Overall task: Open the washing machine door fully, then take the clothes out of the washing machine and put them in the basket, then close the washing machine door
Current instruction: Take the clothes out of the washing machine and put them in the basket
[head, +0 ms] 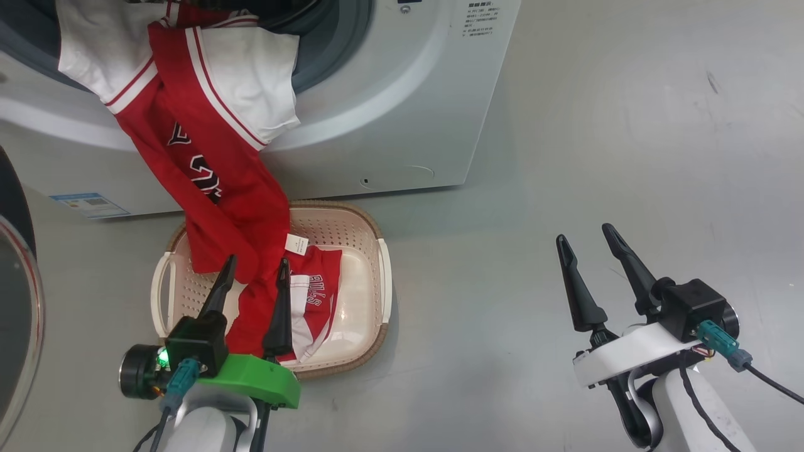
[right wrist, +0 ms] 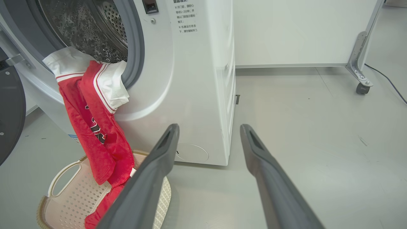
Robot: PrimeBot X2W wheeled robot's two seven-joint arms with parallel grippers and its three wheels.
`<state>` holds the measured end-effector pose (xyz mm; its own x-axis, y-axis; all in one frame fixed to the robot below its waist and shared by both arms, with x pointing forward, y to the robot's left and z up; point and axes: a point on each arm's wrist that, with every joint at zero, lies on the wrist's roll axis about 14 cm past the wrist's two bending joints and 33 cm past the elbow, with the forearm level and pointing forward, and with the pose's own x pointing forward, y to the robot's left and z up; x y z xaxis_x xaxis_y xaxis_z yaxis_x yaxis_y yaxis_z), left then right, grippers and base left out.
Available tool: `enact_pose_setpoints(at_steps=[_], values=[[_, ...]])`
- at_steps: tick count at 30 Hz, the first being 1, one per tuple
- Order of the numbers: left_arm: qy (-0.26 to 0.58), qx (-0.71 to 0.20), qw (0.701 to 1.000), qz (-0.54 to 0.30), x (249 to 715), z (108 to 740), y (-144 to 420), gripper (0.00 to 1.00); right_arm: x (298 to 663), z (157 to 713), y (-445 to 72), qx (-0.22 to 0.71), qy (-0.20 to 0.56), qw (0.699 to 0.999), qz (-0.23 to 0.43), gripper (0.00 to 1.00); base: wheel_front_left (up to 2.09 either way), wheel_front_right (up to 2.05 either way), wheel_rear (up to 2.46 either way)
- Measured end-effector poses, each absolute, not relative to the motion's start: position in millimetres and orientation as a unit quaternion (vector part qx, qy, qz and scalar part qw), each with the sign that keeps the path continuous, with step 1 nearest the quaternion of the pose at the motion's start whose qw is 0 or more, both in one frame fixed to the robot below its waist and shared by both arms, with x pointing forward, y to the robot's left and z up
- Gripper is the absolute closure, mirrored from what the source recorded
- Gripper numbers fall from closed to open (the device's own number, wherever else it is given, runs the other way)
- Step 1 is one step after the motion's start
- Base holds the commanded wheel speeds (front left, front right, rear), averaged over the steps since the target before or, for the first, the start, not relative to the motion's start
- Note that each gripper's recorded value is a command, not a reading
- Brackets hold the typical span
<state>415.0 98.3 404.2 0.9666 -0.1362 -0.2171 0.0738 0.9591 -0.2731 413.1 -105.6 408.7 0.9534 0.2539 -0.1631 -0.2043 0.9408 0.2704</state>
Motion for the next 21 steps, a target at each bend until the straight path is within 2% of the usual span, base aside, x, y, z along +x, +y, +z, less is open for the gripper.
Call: enact_pose_setpoints(at_steps=[11,21], values=[[0.153,-0.125,0.978,-0.069,440.7,380.0,86.9,0.00,428.6,406.8,-102.1,0.129,0.091,0.980,0.123,0.00,0.00,0.00,0.00],[0.186,-0.117,0.972,-0.082,483.7,351.3,75.1,0.00,443.5,391.7,-103.3,0.132,0.099,0.979,0.121,0.00,0.00,0.00,0.00]])
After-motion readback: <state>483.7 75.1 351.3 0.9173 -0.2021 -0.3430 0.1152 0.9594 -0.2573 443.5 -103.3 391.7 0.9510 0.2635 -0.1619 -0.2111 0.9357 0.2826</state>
